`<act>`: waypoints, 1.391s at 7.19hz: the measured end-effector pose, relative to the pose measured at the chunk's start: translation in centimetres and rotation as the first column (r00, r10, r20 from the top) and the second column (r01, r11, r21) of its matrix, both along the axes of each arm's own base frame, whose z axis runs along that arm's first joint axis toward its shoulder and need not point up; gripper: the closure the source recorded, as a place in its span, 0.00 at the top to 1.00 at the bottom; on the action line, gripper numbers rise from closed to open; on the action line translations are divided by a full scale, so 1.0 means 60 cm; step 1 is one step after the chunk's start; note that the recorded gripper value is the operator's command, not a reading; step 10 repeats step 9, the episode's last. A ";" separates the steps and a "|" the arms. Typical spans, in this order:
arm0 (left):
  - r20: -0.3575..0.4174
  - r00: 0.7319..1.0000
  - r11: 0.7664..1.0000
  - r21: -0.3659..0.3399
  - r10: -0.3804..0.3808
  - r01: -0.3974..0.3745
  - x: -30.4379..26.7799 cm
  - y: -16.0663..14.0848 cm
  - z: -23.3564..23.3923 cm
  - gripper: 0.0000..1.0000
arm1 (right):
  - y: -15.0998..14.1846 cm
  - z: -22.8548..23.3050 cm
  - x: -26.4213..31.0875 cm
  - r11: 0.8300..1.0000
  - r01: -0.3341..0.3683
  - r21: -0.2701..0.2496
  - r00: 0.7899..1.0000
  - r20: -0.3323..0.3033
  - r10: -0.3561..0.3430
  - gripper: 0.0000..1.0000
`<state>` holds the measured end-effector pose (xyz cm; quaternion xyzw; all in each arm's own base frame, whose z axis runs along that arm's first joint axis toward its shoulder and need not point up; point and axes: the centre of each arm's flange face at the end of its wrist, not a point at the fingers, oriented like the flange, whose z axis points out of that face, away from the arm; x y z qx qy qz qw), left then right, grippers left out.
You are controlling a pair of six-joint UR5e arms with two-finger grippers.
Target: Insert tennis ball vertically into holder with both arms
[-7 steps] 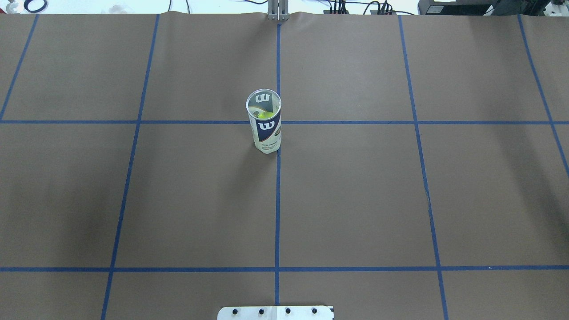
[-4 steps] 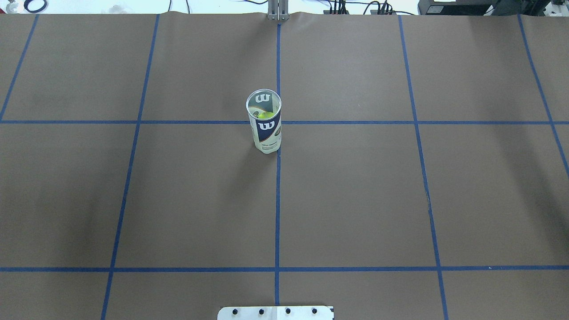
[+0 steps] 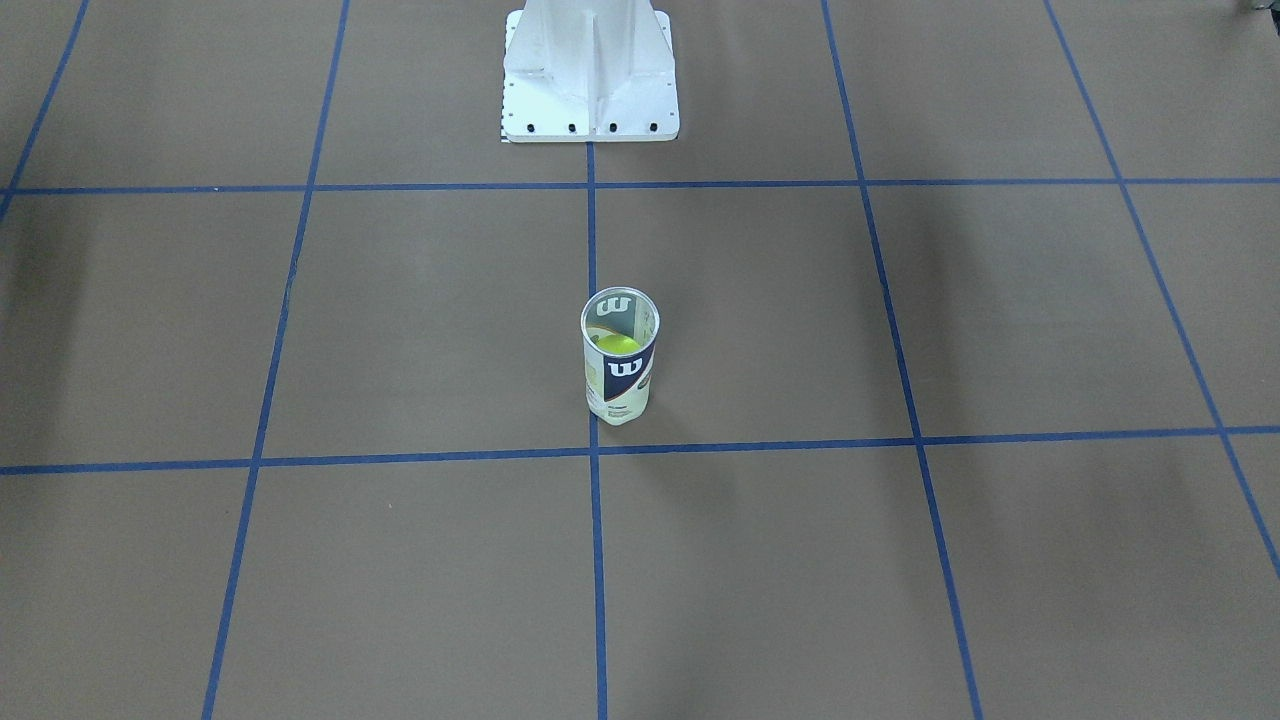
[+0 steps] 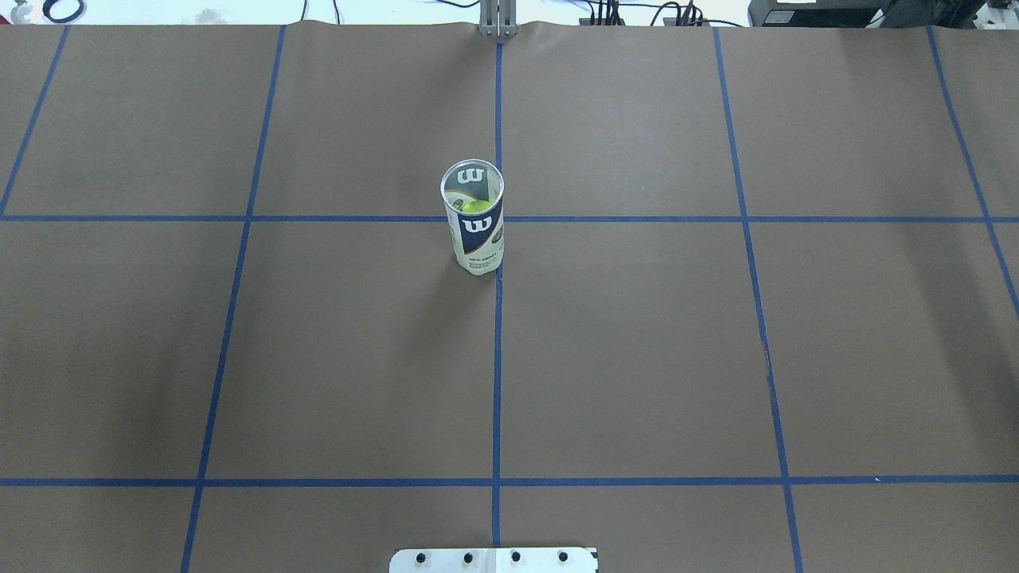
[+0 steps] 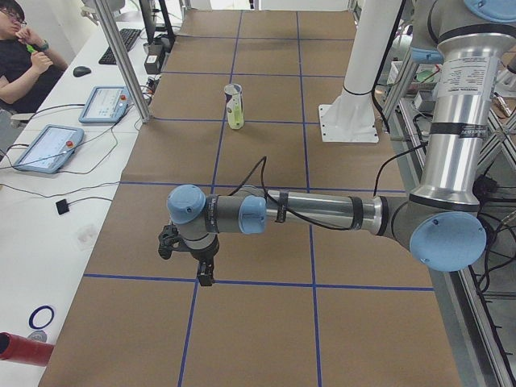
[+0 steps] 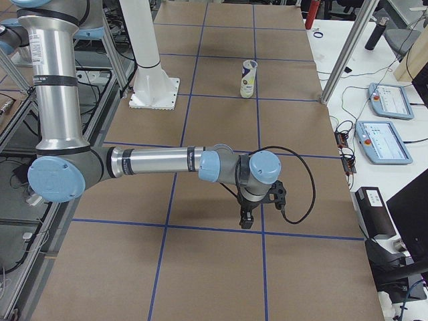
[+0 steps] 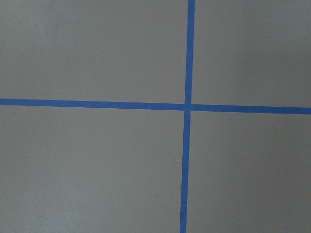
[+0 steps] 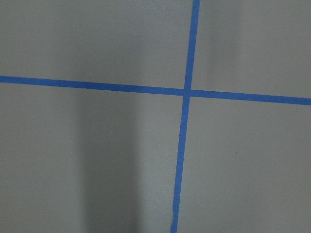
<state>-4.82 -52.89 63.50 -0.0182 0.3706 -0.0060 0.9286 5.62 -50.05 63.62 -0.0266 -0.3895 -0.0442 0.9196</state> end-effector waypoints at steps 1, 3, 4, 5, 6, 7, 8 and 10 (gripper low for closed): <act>0.000 1.000 1.000 0.002 0.000 0.000 0.000 -0.001 -0.002 1.00 | 0.009 0.008 0.010 1.000 0.003 0.005 1.000 0.002 -0.003 0.99; 0.000 1.000 1.000 0.004 0.001 -0.001 0.001 -0.001 -0.004 1.00 | 0.017 0.017 0.015 1.000 0.009 0.008 1.000 0.004 -0.009 0.99; 0.000 1.000 1.000 0.005 0.001 -0.001 0.001 -0.002 -0.005 1.00 | 0.018 0.018 0.015 1.000 0.011 0.009 1.000 0.004 -0.011 0.99; 0.000 1.000 1.000 0.006 0.001 -0.001 0.001 -0.003 -0.006 1.00 | 0.018 0.018 0.016 1.000 0.010 0.009 1.000 0.004 -0.010 0.99; 0.000 1.000 1.000 0.007 0.001 -0.001 0.001 -0.004 -0.007 1.00 | 0.017 0.017 0.016 1.000 0.010 0.010 1.000 0.004 -0.010 0.99; 0.000 1.000 1.000 0.008 0.001 -0.001 0.001 -0.005 -0.008 1.00 | 0.016 0.016 0.016 1.000 0.010 0.012 1.000 0.004 -0.010 0.99; 0.000 1.000 1.000 0.009 0.001 -0.001 0.001 -0.005 -0.009 1.00 | 0.015 0.014 0.016 1.000 0.009 0.014 1.000 0.004 -0.009 0.99; 0.000 1.000 1.000 0.010 0.001 -0.001 0.002 -0.006 -0.010 1.00 | 0.013 0.012 0.016 1.000 0.009 0.016 1.000 0.004 -0.009 0.99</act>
